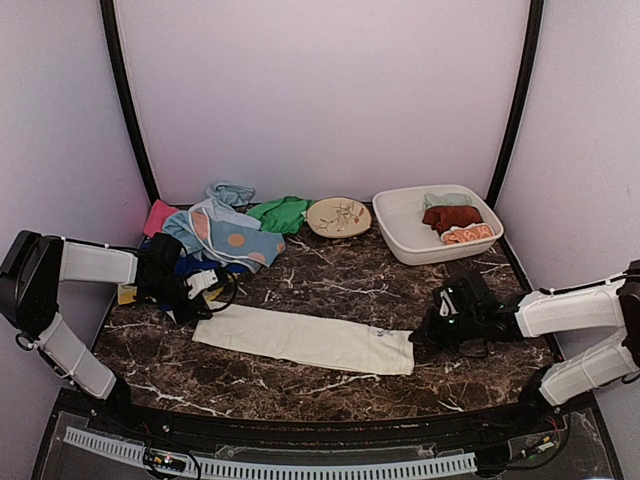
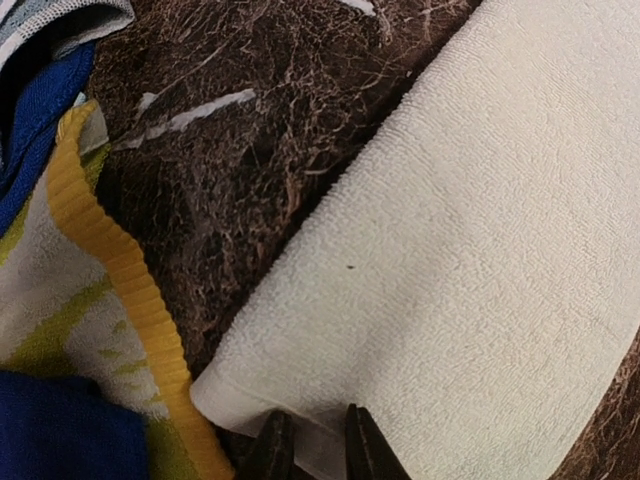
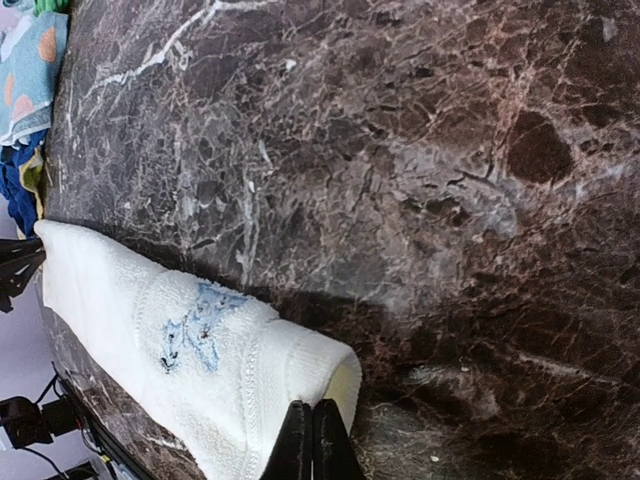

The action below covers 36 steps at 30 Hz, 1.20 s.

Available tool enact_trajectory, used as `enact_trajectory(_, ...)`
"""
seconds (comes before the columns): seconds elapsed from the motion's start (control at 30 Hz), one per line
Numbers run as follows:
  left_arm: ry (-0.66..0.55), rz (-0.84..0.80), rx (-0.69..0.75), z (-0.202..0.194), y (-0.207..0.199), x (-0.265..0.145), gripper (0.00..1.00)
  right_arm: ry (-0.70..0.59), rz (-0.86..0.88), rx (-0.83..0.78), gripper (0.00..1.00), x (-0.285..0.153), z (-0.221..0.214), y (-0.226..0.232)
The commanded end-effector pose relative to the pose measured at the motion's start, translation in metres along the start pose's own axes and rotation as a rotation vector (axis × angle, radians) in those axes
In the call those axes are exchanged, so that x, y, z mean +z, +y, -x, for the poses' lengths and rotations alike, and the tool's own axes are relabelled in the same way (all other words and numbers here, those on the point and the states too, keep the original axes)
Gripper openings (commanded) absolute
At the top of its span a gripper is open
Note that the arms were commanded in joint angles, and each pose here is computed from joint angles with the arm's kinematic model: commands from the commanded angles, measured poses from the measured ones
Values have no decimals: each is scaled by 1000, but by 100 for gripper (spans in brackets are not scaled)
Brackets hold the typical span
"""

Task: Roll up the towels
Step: Smooth out the towel at the center of the board.

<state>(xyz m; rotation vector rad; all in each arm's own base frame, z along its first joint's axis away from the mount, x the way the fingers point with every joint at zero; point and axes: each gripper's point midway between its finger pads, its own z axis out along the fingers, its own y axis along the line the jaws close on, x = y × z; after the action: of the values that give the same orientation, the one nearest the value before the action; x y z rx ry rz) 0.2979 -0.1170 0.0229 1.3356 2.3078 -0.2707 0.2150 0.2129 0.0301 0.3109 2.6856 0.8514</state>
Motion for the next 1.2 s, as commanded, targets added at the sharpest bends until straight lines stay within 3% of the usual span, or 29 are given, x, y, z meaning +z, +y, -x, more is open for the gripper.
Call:
enact_trajectory(0.0, 28, 18, 21, -8, 0, 3, 20, -70, 101, 40, 0, -10, 18, 16)
enact_trajectory(0.23, 46, 35, 44, -15, 1, 5, 19, -150, 112, 78, 0, -20, 37, 11)
enact_trajectory(0.37, 45, 34, 51, -14, 1, 4, 19, -130, 52, 47, 0, -10, 39, 4)
enact_trajectory(0.43, 40, 31, 48, -12, 1, 3, 19, -113, -13, 30, 21, -3, 40, -4)
enact_trajectory(0.53, 24, 27, 46, -6, 2, -1, 19, -122, -180, -23, 26, -9, 47, -22)
enact_trajectory(0.63, 4, 33, 47, 3, 5, -9, 22, -248, -230, -76, 31, -38, 74, -8)
enact_trajectory(0.73, -28, 23, 40, 17, 5, -21, 27, -279, -121, -115, 29, -50, 79, 26)
enact_trajectory(0.9, -110, -41, 8, 44, -3, -42, 34, -103, 103, -158, 20, -7, 38, 73)
enact_trajectory(1.03, -115, -85, 2, 44, -13, -42, 34, 12, 117, -127, 14, 29, 11, 62)
enact_trajectory(1.17, -81, -87, 3, 28, -20, -28, 34, 17, 64, -94, 15, 39, 6, 38)
